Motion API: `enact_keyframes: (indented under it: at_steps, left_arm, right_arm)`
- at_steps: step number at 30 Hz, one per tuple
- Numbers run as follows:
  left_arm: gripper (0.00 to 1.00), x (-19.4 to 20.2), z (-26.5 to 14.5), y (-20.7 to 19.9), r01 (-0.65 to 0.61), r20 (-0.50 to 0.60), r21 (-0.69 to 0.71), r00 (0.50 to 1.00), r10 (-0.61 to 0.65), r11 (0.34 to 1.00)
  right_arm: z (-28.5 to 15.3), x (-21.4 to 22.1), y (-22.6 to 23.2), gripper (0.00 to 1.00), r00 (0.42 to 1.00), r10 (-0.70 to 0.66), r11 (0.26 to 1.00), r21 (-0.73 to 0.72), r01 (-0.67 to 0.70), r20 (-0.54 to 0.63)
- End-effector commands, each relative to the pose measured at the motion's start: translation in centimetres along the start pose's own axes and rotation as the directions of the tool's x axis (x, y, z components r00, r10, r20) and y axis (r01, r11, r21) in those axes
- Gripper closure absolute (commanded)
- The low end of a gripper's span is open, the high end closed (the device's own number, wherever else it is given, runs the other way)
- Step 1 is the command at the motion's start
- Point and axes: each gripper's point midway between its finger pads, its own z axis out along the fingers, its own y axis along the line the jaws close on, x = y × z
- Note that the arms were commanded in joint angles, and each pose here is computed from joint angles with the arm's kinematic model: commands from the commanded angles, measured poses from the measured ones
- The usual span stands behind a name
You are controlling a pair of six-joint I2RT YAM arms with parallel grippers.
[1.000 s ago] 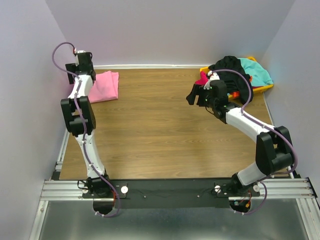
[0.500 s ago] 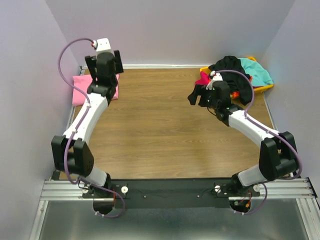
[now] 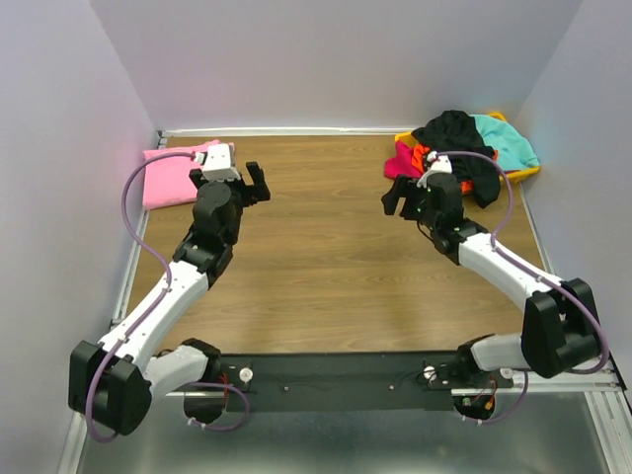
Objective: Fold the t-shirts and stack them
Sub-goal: Reset both grippers
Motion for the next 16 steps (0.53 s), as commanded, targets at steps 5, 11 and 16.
enact_keyframes:
  at_steps: [5,11,16]
  left_arm:
    - [0.01,-1.0,-2.0,-0.8,0.019,0.082,0.085,0.996,-0.026,0.996]
    - [0.02,-1.1,-2.1,-2.7,0.003,0.095,0.195,0.995,-0.022,0.981]
    - [0.02,-0.7,-1.8,-3.1,0.011,0.081,0.207,0.996,-0.028,0.978]
  right_arm:
    - [-1.5,0.3,-2.0,0.11,0.997,0.049,0.995,0.079,-0.054,0.061]
    - [-3.0,-0.3,-2.8,0.11,0.993,0.041,0.993,0.107,-0.053,0.106]
    - [-4.5,-1.1,-3.6,0.11,0.987,0.028,0.989,0.138,-0.050,0.156]
